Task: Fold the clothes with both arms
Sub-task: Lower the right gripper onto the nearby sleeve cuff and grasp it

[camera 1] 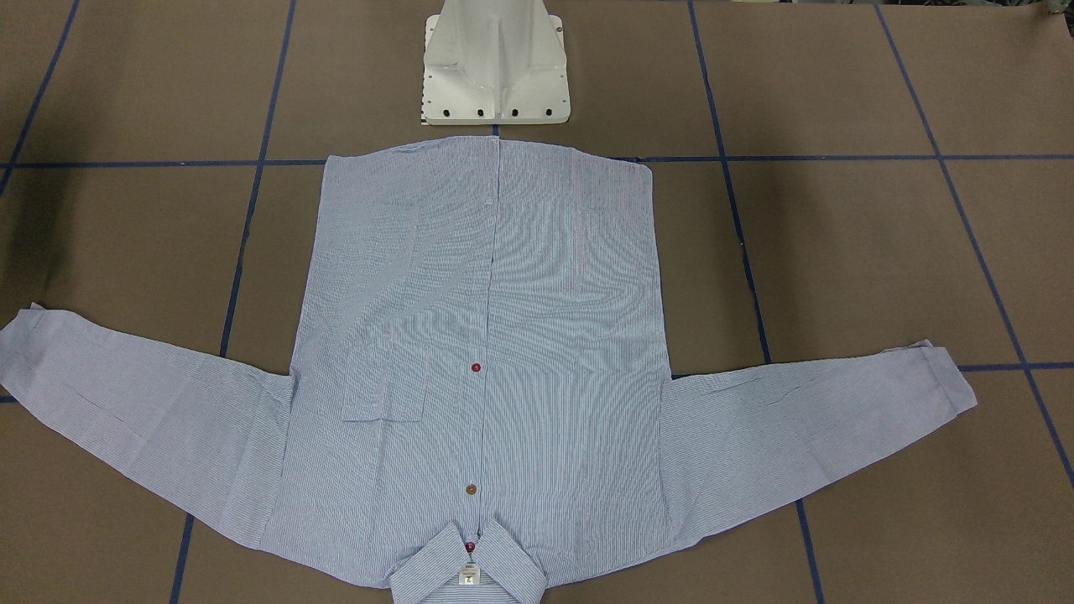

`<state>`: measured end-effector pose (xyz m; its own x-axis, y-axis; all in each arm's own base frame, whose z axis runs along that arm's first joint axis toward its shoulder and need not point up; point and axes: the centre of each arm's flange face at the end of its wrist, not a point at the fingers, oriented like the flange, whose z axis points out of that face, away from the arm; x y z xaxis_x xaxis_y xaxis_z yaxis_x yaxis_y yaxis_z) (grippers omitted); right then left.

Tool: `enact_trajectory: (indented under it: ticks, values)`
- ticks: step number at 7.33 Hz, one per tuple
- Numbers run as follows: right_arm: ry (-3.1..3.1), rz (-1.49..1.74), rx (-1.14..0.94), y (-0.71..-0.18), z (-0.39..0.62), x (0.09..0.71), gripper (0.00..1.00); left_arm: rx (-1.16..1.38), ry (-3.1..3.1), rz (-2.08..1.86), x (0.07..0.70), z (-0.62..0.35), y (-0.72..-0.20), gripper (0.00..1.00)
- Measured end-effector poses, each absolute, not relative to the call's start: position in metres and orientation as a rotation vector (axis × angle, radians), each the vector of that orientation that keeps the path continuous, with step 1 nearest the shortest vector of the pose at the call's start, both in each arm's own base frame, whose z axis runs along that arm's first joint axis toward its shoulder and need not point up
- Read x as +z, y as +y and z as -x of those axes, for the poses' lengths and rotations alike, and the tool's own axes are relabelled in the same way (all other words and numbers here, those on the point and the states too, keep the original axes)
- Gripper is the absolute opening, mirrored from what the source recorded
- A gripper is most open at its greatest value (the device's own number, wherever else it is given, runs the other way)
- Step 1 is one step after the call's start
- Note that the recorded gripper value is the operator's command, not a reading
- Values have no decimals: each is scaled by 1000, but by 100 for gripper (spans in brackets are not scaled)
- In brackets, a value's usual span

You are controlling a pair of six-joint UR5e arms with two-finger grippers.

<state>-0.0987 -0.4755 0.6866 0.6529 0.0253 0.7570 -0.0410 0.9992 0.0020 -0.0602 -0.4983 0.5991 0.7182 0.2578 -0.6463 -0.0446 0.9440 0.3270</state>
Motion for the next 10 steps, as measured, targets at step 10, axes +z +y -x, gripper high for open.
enact_trajectory:
  ticks: [10]
  values:
    - [-844, -3, 76, -480, 142, 686, 68, 172, 789, -297, 598, 58, -497, 100]
